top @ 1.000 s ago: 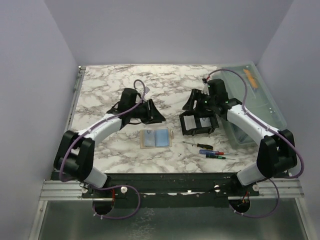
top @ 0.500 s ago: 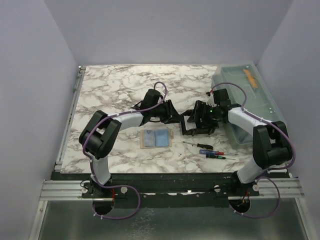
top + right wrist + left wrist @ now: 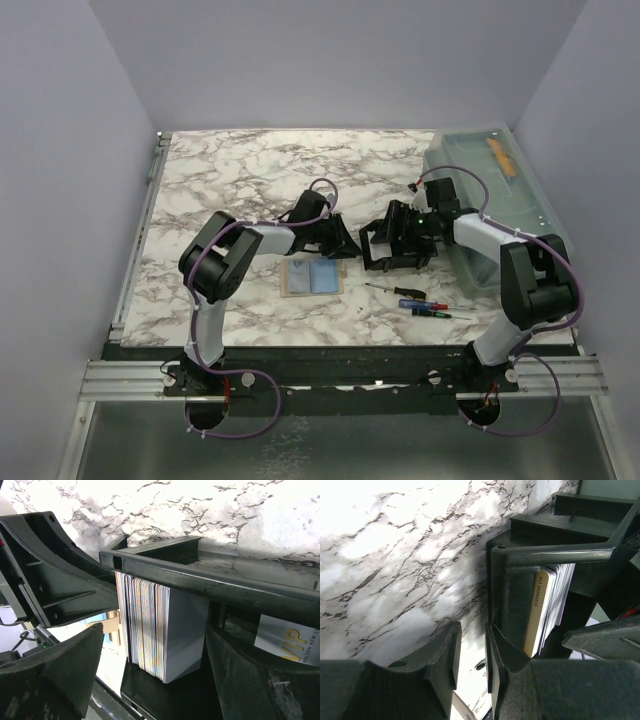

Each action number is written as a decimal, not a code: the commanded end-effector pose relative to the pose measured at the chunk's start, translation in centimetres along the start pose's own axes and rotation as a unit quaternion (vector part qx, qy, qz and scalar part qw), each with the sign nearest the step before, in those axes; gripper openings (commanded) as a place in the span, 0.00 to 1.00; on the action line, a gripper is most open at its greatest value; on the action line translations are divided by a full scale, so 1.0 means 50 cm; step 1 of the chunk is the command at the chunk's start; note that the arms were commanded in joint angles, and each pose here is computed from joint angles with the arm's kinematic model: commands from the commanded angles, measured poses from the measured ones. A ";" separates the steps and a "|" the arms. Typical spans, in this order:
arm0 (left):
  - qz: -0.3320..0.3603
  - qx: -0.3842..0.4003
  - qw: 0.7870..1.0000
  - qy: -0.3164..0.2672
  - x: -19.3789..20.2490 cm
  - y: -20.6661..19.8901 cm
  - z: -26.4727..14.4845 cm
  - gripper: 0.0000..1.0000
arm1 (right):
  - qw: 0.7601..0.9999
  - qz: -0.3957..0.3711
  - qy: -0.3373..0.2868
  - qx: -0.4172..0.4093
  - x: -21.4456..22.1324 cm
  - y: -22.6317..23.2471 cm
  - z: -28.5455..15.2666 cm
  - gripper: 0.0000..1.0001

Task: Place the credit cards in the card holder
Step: Pick up the credit card from the storage box.

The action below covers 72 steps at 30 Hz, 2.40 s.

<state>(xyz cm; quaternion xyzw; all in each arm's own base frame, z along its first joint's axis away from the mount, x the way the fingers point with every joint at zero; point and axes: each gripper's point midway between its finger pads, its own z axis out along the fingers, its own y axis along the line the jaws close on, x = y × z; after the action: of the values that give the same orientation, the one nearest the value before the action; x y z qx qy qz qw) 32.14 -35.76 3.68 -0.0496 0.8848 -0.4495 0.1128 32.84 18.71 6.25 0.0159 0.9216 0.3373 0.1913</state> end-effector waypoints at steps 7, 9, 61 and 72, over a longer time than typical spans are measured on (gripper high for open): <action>0.022 0.015 1.000 -0.009 -0.018 -0.030 0.016 0.31 | 0.999 -0.002 -0.002 -0.046 0.004 0.042 -0.017 0.67; 0.023 0.016 1.000 -0.008 -0.017 -0.031 0.018 0.31 | 0.999 -0.003 -0.003 -0.047 0.004 0.043 -0.020 0.62; 0.030 0.019 0.999 -0.006 -0.006 -0.034 0.016 0.31 | 1.000 -0.012 -0.022 0.009 -0.005 0.009 -0.028 0.68; 0.029 0.024 0.999 -0.001 -0.008 -0.039 0.022 0.31 | 0.998 0.007 0.006 -0.069 0.013 0.038 0.009 0.84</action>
<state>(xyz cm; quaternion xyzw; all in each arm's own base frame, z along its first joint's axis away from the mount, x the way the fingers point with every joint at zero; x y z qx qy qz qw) 32.30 -36.59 3.94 -0.0376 0.8838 -0.4508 0.1195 32.63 19.30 6.40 0.0180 0.9125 0.3592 0.1950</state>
